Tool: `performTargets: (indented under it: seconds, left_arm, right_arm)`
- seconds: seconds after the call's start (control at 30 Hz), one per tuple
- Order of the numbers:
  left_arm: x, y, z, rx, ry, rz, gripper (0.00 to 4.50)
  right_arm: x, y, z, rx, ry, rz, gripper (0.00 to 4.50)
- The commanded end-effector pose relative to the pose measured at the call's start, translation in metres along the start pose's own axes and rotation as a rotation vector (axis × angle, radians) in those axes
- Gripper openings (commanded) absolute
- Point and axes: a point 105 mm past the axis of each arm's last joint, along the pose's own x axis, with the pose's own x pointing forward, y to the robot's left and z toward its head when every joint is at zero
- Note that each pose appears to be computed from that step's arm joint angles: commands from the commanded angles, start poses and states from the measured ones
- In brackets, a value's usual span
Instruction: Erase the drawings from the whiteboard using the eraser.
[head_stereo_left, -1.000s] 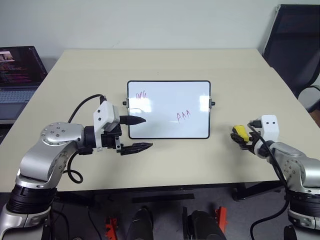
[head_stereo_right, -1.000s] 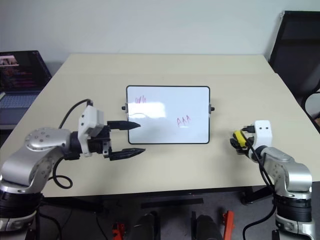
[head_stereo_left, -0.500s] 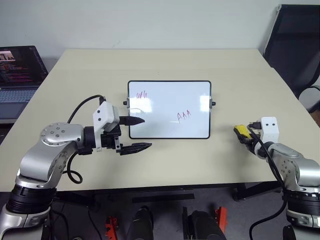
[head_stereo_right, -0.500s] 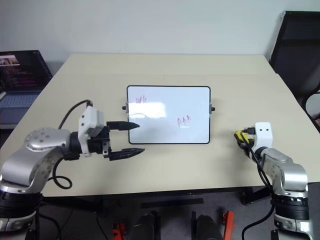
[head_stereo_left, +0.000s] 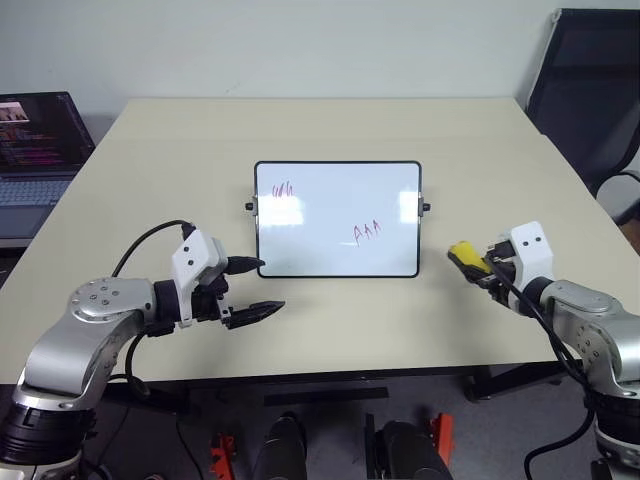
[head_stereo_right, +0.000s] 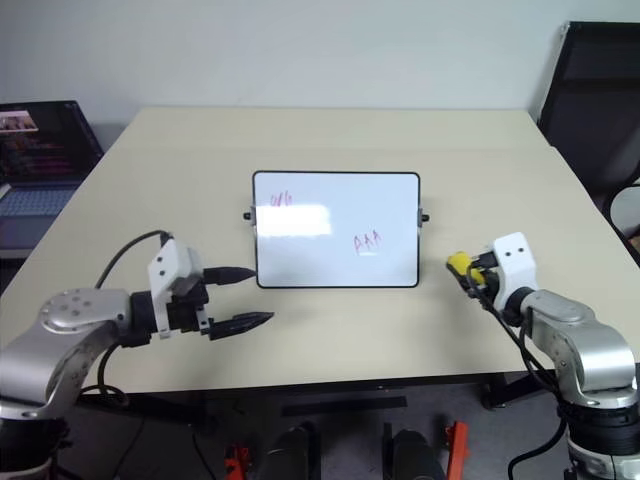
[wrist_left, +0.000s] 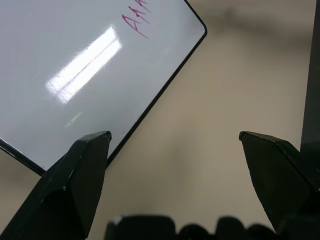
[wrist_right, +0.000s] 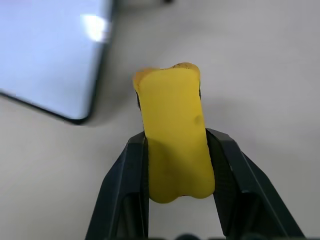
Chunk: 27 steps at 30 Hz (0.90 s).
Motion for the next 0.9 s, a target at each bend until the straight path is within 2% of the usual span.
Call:
performTargets:
  seconds: [0.03, 0.13, 0.27, 0.37, 0.47, 0.63, 0.9]
  left_arm:
    - [-0.005, 0.001, 0.014, 0.051, -0.02, 0.021, 4.5]
    - [-0.003, 0.003, 0.016, 0.065, -0.016, 0.012, 4.5]
    - [-0.002, 0.007, 0.019, 0.086, -0.013, 0.007, 4.5]
    - [-0.001, 0.008, 0.02, 0.096, -0.01, 0.001, 4.5]
    - [0.0, 0.008, 0.02, 0.096, -0.012, -0.001, 4.5]
    - [0.001, 0.007, 0.02, 0.097, -0.011, -0.008, 4.5]
    - [0.004, 0.007, 0.019, 0.098, -0.014, -0.012, 4.5]
  right_arm:
    - [-0.001, 0.035, 0.031, -0.155, -0.07, 0.122, 1.28]
    - [0.014, 0.056, 0.051, -0.27, -0.108, 0.156, 1.28]
    - [0.034, 0.071, 0.071, -0.27, -0.162, 0.162, 1.28]
    - [0.048, 0.07, 0.079, -0.277, -0.182, 0.124, 1.28]
    - [0.058, 0.066, 0.08, -0.283, -0.191, 0.075, 1.28]
    - [0.071, 0.053, 0.076, -0.407, -0.16, -0.013, 1.28]
    - [0.076, 0.068, 0.062, -0.579, -0.07, 0.103, 1.28]
